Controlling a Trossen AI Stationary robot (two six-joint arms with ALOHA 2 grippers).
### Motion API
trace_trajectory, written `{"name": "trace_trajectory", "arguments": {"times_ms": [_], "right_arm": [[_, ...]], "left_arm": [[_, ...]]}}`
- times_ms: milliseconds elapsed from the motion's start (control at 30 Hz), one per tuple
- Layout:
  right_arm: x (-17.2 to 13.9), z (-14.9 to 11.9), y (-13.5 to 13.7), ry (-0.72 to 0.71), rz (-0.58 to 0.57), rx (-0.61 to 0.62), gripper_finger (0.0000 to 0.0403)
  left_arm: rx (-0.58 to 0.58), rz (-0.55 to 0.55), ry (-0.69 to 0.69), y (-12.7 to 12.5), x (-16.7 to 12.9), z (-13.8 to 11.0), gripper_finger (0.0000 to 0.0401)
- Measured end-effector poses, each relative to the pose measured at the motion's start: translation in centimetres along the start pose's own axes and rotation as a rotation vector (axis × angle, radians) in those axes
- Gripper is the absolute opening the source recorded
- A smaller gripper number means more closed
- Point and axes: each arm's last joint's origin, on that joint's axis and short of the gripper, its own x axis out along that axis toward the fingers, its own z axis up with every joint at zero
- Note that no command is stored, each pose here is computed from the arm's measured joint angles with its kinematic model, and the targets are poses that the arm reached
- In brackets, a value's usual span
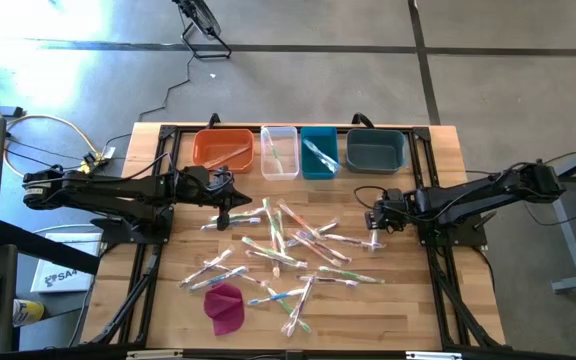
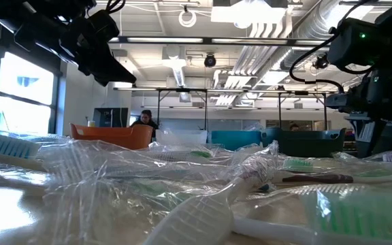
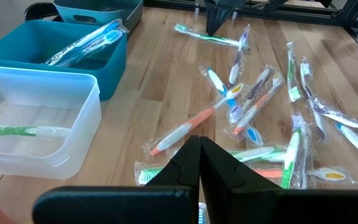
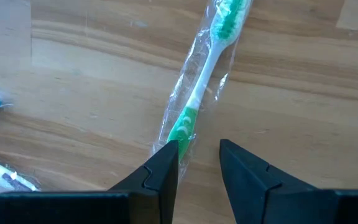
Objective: Pick & Place Toothbrushes
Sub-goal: Put the green toothbrush into the transparent bin
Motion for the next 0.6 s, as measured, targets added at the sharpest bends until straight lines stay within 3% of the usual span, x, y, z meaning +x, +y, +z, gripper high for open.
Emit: {"name": "trace_trajectory", "arguments": {"times_ms": [600], "right_arm": [[-0.03, -0.11, 0.59, 0.053, 0.066, -0.022, 0.0110]], "left_arm": [[0.000, 0.000, 0.000, 0.00, 0.00, 0.00, 0.0001]]}}
